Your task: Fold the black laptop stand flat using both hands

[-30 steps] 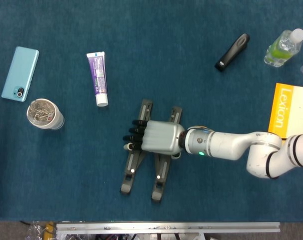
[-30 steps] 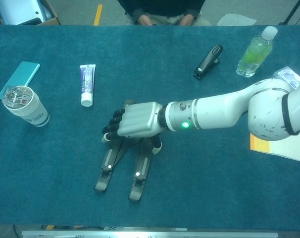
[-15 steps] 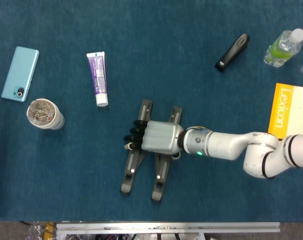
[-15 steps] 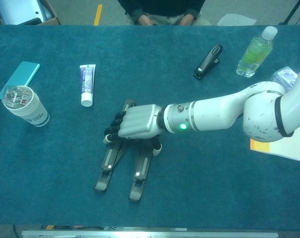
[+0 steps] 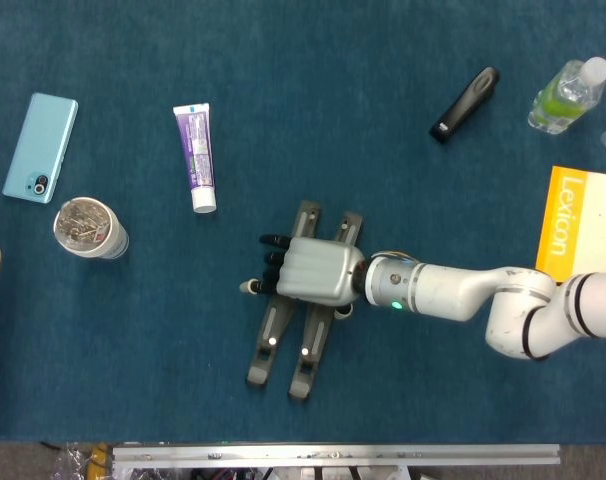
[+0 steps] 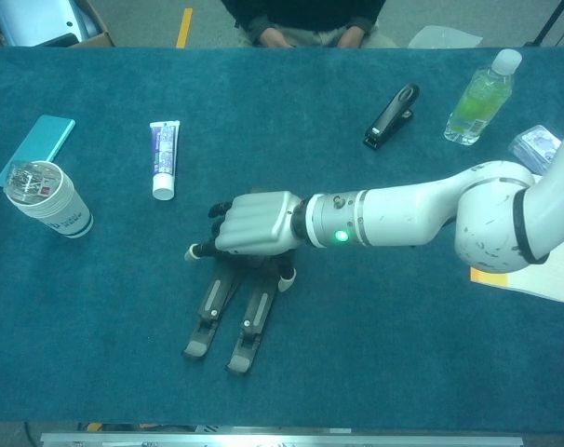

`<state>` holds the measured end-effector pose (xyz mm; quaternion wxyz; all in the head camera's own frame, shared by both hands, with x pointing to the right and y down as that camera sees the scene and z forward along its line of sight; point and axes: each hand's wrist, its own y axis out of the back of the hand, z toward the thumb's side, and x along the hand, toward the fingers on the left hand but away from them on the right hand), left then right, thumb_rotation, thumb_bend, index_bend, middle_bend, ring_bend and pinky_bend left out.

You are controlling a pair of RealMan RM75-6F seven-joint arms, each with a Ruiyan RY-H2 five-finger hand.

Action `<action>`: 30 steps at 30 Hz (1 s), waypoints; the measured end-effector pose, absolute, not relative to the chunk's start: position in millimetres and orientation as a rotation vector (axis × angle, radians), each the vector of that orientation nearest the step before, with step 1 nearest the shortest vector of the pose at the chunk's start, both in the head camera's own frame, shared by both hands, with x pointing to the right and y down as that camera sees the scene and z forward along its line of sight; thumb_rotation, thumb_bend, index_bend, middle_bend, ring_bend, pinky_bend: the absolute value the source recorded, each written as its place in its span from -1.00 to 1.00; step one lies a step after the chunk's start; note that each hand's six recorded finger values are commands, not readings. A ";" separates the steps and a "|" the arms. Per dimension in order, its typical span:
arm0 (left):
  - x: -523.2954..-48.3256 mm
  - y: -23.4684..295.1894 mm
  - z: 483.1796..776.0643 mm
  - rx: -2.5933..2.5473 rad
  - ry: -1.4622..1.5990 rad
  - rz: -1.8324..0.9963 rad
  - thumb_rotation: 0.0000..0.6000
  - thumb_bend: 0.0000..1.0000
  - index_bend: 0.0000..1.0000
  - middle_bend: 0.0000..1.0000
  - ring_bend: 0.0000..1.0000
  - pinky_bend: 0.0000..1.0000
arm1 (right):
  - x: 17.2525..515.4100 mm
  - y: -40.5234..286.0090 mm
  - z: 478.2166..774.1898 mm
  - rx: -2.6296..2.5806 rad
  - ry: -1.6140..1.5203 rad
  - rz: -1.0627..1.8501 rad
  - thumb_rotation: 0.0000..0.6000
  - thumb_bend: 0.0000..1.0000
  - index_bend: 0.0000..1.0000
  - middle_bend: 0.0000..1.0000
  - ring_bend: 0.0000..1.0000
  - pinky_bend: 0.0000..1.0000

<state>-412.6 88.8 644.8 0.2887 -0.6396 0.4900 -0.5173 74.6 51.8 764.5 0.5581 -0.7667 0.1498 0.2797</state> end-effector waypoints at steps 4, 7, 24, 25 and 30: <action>-411.4 88.9 646.1 -1.714 1.307 -1.376 1.00 -0.32 -1.00 -1.00 -1.00 -1.00 | 75.7 50.3 764.3 -1.807 0.337 0.653 1.00 -0.98 -0.75 -0.14 -0.38 -1.00; -410.9 89.2 646.8 -1.717 1.306 -1.375 1.00 -0.32 -1.00 -1.00 -1.00 -1.00 | 76.3 48.7 763.6 -1.807 0.320 0.646 1.00 -0.96 -0.73 -0.07 -0.28 -1.00; -407.6 82.8 646.1 -1.719 1.287 -1.358 1.00 -0.32 -1.00 -1.00 -1.00 -1.00 | 93.2 34.2 749.6 -1.804 0.240 0.670 1.00 -0.93 -1.00 -0.96 -1.00 -1.00; -408.1 80.9 644.8 -1.712 1.287 -1.354 1.00 -0.32 -1.00 -1.00 -1.00 -1.00 | 95.5 30.6 746.5 -1.804 0.214 0.673 1.00 -0.93 -1.00 -0.96 -1.00 -1.00; -409.9 74.0 640.7 -1.682 1.264 -1.330 1.00 -0.32 -1.00 -1.00 -1.00 -1.00 | 123.5 3.6 724.8 -1.784 0.009 0.733 1.00 -0.93 -1.00 -0.96 -1.00 -1.00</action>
